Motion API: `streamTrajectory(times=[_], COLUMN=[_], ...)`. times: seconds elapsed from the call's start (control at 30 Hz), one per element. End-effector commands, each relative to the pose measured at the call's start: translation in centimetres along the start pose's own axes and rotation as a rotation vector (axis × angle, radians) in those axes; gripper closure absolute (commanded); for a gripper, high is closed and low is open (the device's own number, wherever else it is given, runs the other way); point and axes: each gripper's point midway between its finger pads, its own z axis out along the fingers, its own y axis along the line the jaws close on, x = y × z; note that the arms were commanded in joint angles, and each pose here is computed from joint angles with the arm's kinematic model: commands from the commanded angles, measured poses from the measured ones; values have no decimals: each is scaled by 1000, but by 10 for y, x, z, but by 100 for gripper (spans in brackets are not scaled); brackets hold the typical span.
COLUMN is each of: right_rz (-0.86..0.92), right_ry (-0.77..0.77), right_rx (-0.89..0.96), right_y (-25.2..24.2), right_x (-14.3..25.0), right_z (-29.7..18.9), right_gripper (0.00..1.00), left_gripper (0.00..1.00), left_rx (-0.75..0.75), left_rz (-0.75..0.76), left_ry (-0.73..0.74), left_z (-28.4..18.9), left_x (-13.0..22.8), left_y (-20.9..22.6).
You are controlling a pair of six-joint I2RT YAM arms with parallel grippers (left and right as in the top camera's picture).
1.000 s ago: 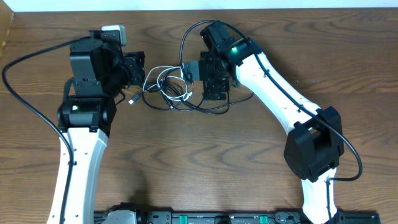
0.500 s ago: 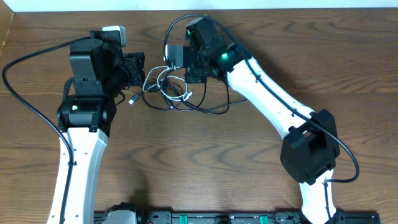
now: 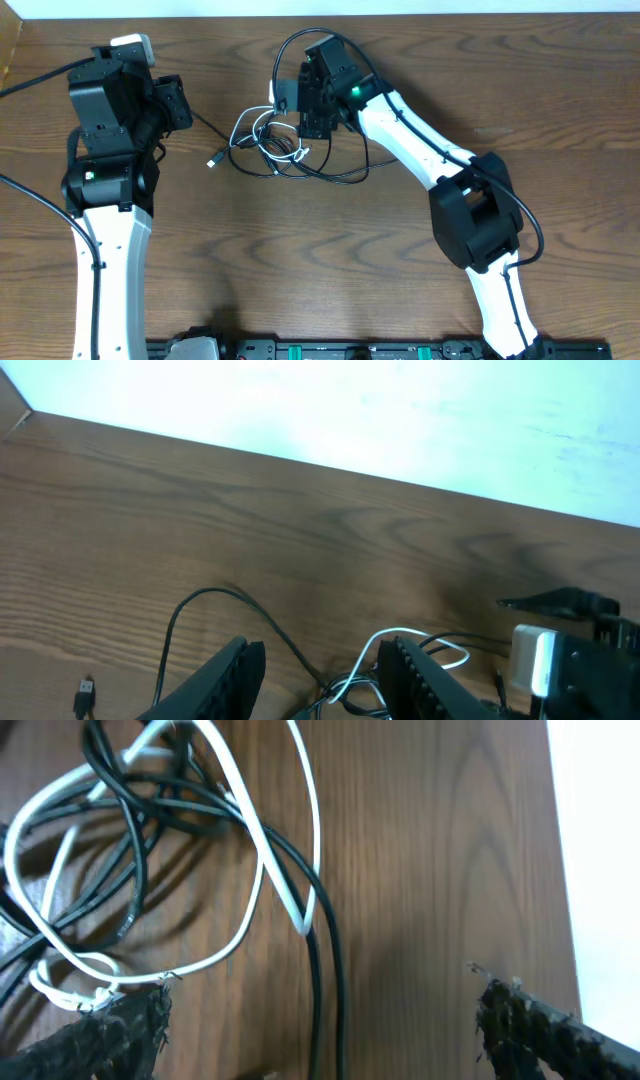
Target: Untangle cables
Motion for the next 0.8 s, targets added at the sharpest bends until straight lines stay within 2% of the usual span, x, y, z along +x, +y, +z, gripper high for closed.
streamTrajectory(times=[0.0,0.23,0.3,0.37,0.5,0.77], right_rz=[-69,-155,-156,-146,-129,-113], right_ry=[-80,-224,-228,-221,-211,-181], right_rx=[-23,-10,0,-6,-24,-69], right_y=[6,3,0,0,6,22], right_x=[-28,-59,-59,-55,-50,-36], right_z=[-4,-8,-8,-6,2,26], right_gripper=[4,6,11,24,36,36], left_gripper=[57,57,57,57,57,57], left_rx=[-9,-10,-2,9,9,8], left_rz=[19,17,17,18,18,18], left_ry=[-31,-25,-25,-24,-24,-25], left_z=[-8,-8,-8,-8,-8,-8], left_x=[-12,-11,-11,-11,-11,-11], left_y=[1,1,0,-2,-2,-2])
